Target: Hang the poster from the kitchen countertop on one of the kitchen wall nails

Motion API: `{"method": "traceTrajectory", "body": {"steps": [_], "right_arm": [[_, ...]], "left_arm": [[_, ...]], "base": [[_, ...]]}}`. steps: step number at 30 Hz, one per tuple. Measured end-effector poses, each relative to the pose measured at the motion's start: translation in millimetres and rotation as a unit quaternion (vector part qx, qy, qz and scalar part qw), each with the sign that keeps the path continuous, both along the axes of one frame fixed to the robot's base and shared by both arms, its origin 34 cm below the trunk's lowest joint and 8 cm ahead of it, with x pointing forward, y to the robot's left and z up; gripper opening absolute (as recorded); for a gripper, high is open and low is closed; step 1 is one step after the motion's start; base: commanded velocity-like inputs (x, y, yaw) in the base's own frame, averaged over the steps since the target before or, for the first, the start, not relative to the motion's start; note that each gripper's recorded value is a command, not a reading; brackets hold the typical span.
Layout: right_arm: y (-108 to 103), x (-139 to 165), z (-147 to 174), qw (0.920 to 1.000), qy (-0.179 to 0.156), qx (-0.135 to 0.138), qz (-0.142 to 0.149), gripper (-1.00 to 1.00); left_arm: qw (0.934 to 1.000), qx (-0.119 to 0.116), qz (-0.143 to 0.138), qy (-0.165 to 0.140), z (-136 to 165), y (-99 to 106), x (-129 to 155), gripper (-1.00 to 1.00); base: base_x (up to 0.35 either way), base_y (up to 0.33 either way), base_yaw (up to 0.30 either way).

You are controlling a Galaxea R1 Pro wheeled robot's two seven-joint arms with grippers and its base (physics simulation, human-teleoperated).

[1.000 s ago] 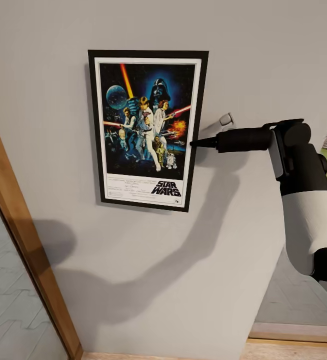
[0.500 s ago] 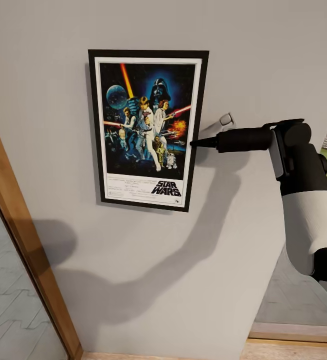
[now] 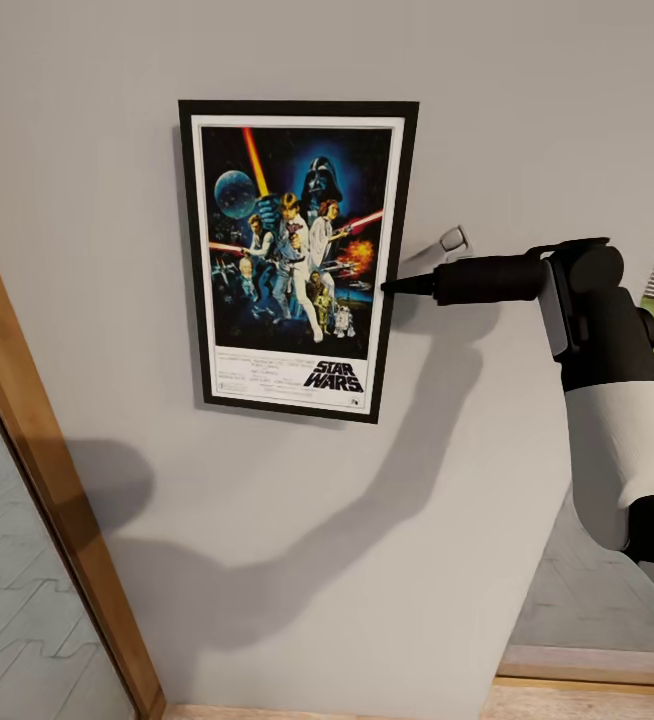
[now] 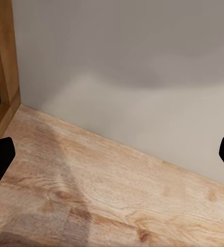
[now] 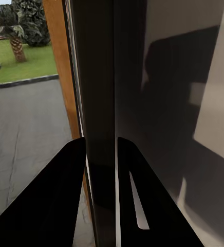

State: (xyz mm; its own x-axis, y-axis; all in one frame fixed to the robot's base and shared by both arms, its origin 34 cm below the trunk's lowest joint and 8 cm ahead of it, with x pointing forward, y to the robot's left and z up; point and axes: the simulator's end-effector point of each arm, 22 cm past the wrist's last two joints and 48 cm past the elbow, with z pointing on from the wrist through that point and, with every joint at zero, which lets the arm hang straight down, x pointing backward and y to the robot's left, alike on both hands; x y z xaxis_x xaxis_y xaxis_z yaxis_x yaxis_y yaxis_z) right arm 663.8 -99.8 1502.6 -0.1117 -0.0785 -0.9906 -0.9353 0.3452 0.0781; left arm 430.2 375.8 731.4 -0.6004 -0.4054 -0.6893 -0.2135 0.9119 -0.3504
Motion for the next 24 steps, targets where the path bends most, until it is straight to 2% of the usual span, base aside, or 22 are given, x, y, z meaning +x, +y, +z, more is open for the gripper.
{"method": "traceTrajectory", "body": {"steps": [17,21,22,23,24], "right_arm": [[0,0,0,1.0000,0.000,0.000,0.000,-1.00],[-1,6,-5,0.9999,0.009,-0.002,-0.007,-1.00],[4,13,8,0.9998,-0.020,-0.008,-0.002,-1.00],[1,14,9,0.9990,-0.028,-0.017,0.030,-1.00],[0,12,10,0.9985,-0.027,-0.025,0.041,1.00]], "left_arm": [[1.0000,0.000,0.000,0.000,0,-1,0,1.00],[0.9999,0.010,0.003,0.000,3,16,-1,1.00],[0.9999,0.012,0.003,0.001,2,18,-1,1.00],[0.9999,0.014,0.003,0.006,-2,20,3,1.00],[0.9999,0.014,0.003,0.006,-2,21,3,1.00]], "base": [[0.000,0.000,0.000],[0.000,0.000,0.000],[0.000,0.000,0.000],[0.000,0.000,0.000],[0.000,0.000,0.000]]}}
